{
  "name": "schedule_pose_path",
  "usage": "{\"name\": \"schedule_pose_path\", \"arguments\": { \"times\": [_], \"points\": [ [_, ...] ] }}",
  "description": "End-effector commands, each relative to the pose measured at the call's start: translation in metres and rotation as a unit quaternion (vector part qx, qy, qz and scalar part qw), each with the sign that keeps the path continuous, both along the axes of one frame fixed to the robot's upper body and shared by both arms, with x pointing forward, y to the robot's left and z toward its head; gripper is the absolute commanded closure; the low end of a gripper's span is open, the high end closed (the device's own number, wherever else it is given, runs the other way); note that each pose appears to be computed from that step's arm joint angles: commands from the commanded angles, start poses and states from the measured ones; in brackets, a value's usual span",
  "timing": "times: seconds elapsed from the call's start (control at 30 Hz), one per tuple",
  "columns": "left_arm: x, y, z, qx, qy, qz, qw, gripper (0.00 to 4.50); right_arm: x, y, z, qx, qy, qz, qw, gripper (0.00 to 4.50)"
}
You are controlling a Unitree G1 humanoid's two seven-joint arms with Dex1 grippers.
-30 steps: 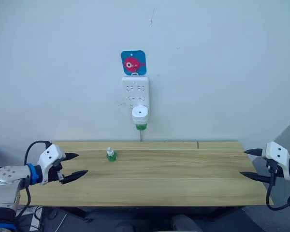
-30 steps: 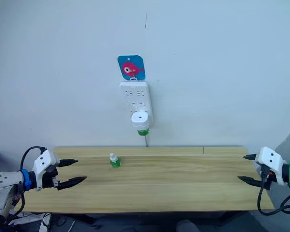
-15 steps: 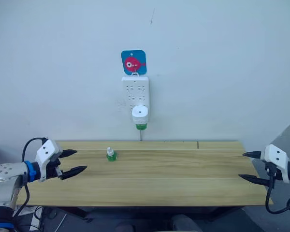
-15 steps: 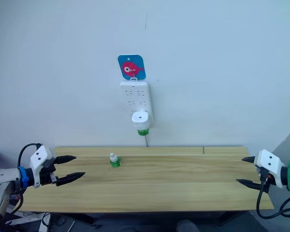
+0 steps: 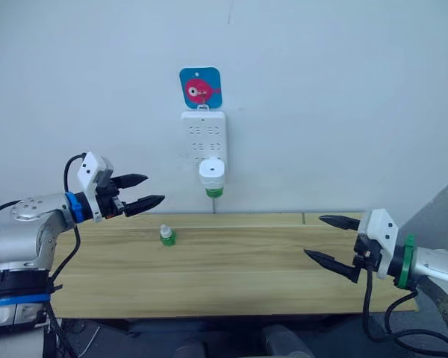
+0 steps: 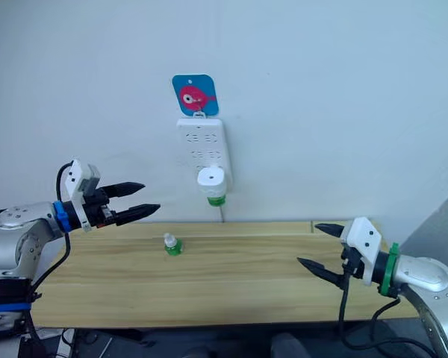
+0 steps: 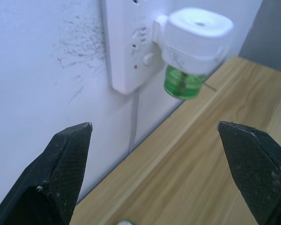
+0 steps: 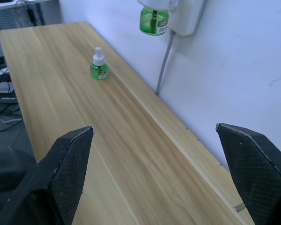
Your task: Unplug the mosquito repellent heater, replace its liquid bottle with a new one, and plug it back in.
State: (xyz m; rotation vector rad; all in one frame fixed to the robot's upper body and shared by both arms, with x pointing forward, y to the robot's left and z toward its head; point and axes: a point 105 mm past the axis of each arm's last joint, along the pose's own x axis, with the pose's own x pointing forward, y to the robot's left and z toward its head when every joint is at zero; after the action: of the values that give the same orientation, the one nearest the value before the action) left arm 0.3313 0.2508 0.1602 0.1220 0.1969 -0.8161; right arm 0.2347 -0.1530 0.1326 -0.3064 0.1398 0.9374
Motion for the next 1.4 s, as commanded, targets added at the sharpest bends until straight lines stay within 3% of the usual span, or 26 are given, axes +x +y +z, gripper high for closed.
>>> {"name": "schedule_pose_path", "arguments": {
  "times": [0.03, 0.17, 0.33, 0.8, 1.07, 1.4],
  "points": [
    [0.017, -0.007, 0.009, -0.005, -0.012, 0.001, 1.000, 0.00, 0.003, 0.025, 0.021, 0.021, -0.039, -0.006, 0.999, 0.12],
    [0.029, -0.013, 0.014, -0.023, -0.018, -0.003, 1.000, 0.00, 0.009, 0.042, 0.034, 0.046, -0.055, -0.011, 0.997, 0.12],
    [0.040, -0.015, 0.013, -0.029, -0.023, 0.003, 0.999, 1.18, 0.007, 0.053, 0.036, 0.051, -0.055, -0.003, 0.997, 0.00],
    [0.058, -0.022, 0.015, -0.020, -0.044, -0.005, 0.999, 1.18, 0.011, 0.068, 0.048, 0.061, -0.076, 0.011, 0.995, 0.00],
    [0.067, -0.025, 0.017, -0.009, -0.044, -0.017, 0.999, 1.18, 0.008, 0.081, 0.070, 0.099, -0.095, 0.043, 0.990, 0.00],
    [0.073, -0.039, 0.021, -0.007, -0.039, -0.055, 0.998, 1.18, 0.005, 0.080, 0.070, 0.089, -0.089, 0.049, 0.991, 0.00]
  ]
}}
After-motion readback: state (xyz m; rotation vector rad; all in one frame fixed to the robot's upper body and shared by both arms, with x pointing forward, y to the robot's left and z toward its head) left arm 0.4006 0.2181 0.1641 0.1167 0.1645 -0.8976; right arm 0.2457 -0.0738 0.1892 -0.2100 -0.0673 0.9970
